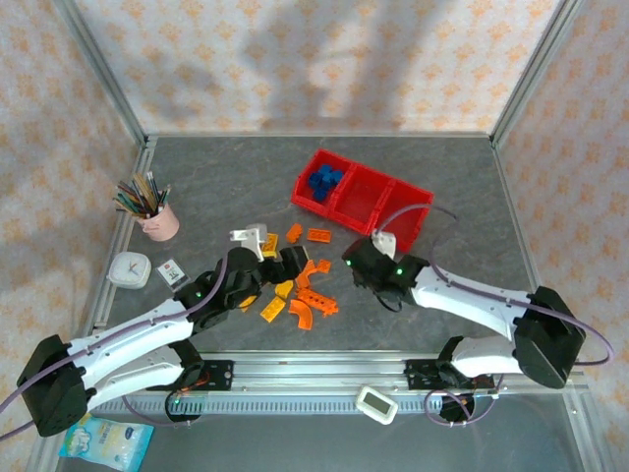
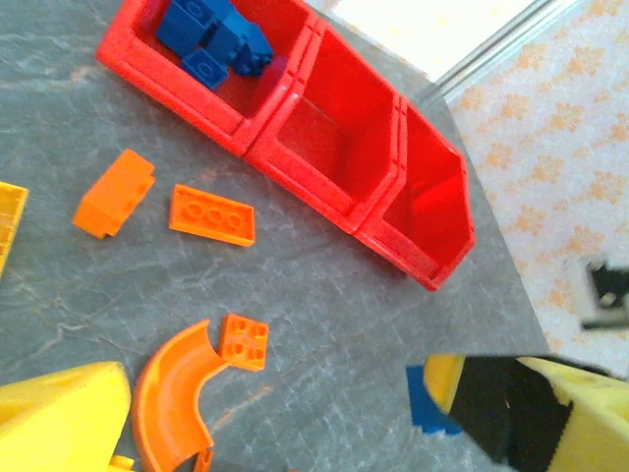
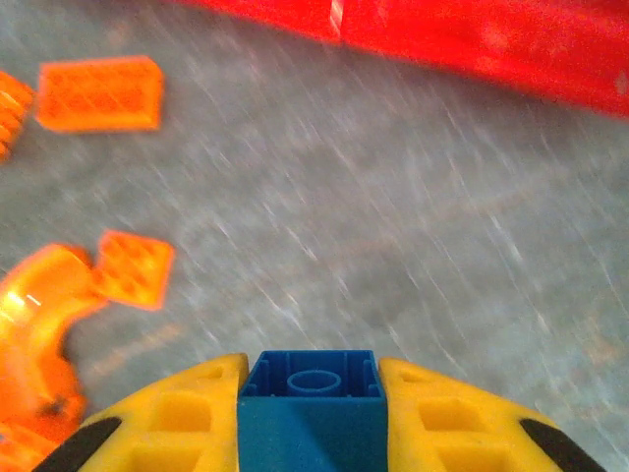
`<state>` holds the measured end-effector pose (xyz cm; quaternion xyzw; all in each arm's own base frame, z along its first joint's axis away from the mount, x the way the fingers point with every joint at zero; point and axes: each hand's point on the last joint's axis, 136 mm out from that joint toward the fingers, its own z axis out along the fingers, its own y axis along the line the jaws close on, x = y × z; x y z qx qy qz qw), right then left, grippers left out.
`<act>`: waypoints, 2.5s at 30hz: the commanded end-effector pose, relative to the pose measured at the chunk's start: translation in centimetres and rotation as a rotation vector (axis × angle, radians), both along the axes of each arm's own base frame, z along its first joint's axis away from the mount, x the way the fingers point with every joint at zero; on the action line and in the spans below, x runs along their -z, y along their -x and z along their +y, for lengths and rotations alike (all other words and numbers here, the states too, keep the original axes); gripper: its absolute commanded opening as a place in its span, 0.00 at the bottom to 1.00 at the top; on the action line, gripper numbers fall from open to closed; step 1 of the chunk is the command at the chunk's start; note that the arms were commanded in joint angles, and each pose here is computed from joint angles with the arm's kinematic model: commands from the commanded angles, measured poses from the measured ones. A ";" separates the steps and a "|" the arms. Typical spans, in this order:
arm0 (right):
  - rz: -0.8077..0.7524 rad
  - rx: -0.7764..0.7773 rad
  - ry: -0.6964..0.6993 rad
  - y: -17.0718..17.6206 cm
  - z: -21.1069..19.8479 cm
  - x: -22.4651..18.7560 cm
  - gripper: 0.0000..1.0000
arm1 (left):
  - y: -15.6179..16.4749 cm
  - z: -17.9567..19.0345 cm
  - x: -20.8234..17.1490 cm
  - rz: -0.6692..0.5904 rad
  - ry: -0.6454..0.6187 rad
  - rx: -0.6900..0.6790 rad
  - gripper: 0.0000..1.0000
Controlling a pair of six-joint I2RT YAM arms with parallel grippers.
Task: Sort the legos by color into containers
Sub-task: Pick up the lego from the bottom-center of the table, then place the lego in the container, then pick up the lego from the center of the table.
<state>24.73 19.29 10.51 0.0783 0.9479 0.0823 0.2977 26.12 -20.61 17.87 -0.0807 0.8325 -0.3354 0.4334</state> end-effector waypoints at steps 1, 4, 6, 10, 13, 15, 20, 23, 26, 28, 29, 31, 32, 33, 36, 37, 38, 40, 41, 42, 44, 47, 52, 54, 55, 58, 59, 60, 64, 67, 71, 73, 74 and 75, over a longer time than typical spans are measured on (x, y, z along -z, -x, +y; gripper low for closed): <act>-0.109 -0.021 0.013 -4.1 1.2 -2.7 0.25 | -0.9 1.5 -1.2 -0.022 -0.046 -0.035 0.99; -0.157 -0.037 -0.002 -7.5 2.9 -4.4 0.25 | -1.7 2.5 -1.7 -0.028 -0.064 -0.058 0.99; -0.190 -0.048 -0.006 -9.9 4.1 -5.4 0.25 | -2.2 2.9 -2.2 -0.040 -0.074 -0.068 0.99; -0.245 -0.050 -0.050 -14.5 6.0 -6.8 0.25 | -3.4 3.6 -3.3 -0.062 -0.088 -0.088 0.99; -0.276 -0.048 -0.043 -17.6 7.1 -7.0 0.25 | -4.2 3.8 -3.8 -0.066 -0.098 -0.098 0.99; -0.288 -0.056 -0.024 -19.8 7.9 -6.8 0.25 | -4.8 3.7 -4.1 -0.072 -0.102 -0.099 0.99; -0.299 -0.056 0.008 -24.7 8.8 -5.7 0.25 | -6.0 3.5 -3.9 -0.067 -0.100 -0.107 0.99; -0.307 -0.045 0.023 -27.0 8.9 -4.8 0.25 | -6.8 3.8 -3.7 -0.053 -0.096 -0.120 0.99; -0.328 -0.040 0.038 -28.9 8.9 -4.4 0.25 | -7.3 3.8 -3.9 -0.049 -0.092 -0.121 0.99; -0.325 -0.042 0.034 -30.1 9.1 -4.3 0.26 | -7.4 3.7 -4.0 -0.049 -0.091 -0.121 0.99; -0.319 -0.053 0.028 -30.6 9.3 -4.4 0.30 | -7.5 3.7 -4.1 -0.051 -0.092 -0.118 0.99; -0.318 -0.070 0.034 -31.0 9.7 -4.8 0.40 | -7.7 3.4 -4.2 -0.048 -0.096 -0.102 0.99; -0.321 -0.077 0.024 -30.9 9.8 -5.4 0.43 | -7.8 3.3 -4.2 -0.042 -0.100 -0.098 0.99; -0.321 -0.090 0.011 -30.6 10.0 -5.9 0.46 | -7.8 3.2 -4.3 -0.037 -0.102 -0.094 0.99; -0.351 -0.116 -0.026 -29.3 10.1 -8.2 0.51 | -7.4 3.2 -4.6 -0.035 -0.088 -0.088 0.99; -0.360 -0.119 -0.027 -28.8 10.0 -8.9 0.52 | -7.3 3.2 -4.7 -0.041 -0.078 -0.086 0.99; -0.371 -0.118 -0.028 -28.0 9.7 -9.7 0.53 | -7.0 3.2 -4.9 -0.048 -0.068 -0.080 0.99; -0.384 -0.131 -0.048 -26.3 9.6 -10.6 0.54 | -6.6 3.2 -5.0 -0.052 -0.060 -0.068 0.99; -0.387 -0.145 -0.058 -25.3 9.6 -10.9 0.55 | -6.3 3.3 -4.9 -0.047 -0.061 -0.070 0.99; -0.384 -0.151 -0.064 -24.4 9.5 -10.9 0.56 | -6.1 3.6 -4.9 -0.045 -0.060 -0.074 0.99; -0.369 -0.151 -0.053 -22.7 9.1 -10.6 0.57 | -5.4 4.0 -4.7 -0.046 -0.056 -0.079 0.99; -0.344 -0.183 -0.049 -19.8 9.1 -9.6 0.60 | -4.5 4.7 -4.1 -0.050 -0.050 -0.096 0.99; -0.268 -0.224 -0.021 -15.5 9.4 -7.4 0.64 | -3.1 5.8 -3.4 -0.029 -0.052 -0.115 0.99; -0.246 -0.258 -0.002 -13.6 9.7 -6.2 0.67 | -2.6 6.5 -2.8 -0.025 -0.063 -0.132 0.99; -0.237 -0.264 0.010 -12.9 9.7 -5.6 0.68 | -2.4 6.8 -2.6 -0.025 -0.066 -0.142 0.99; -0.184 -0.268 0.036 -11.5 9.3 -3.6 0.70 | -1.7 7.5 -2.1 -0.020 -0.052 -0.166 0.99; -0.165 -0.274 0.037 -11.1 9.3 -3.0 0.71 | -1.5 7.6 -2.0 -0.020 -0.044 -0.168 0.99; -0.149 -0.282 0.044 -10.7 9.3 -2.4 0.72 | -1.3 7.7 -1.8 -0.015 -0.039 -0.174 0.99; -0.110 -0.272 0.090 -10.3 8.4 0.2 0.76 | -0.9 8.2 -1.5 -0.014 -0.029 -0.188 0.99; -0.073 -0.270 0.145 -10.4 8.1 2.2 0.78 | -0.7 8.4 -1.0 -0.005 -0.022 -0.202 0.99; -0.059 -0.309 0.135 -10.5 9.0 3.2 0.81 | -0.6 8.8 -0.7 -0.005 -0.029 -0.214 0.99; -0.053 -0.296 0.148 -10.8 8.7 3.9 0.83 | -0.6 9.0 -0.6 -0.003 -0.040 -0.221 0.99; -0.040 -0.295 0.157 -10.8 8.6 4.4 0.84 | -0.6 8.9 -0.6 -0.004 -0.041 -0.218 0.99; -0.032 -0.300 0.161 -10.8 8.7 4.9 0.84 | -0.5 8.9 -0.4 -0.003 -0.042 -0.215 0.99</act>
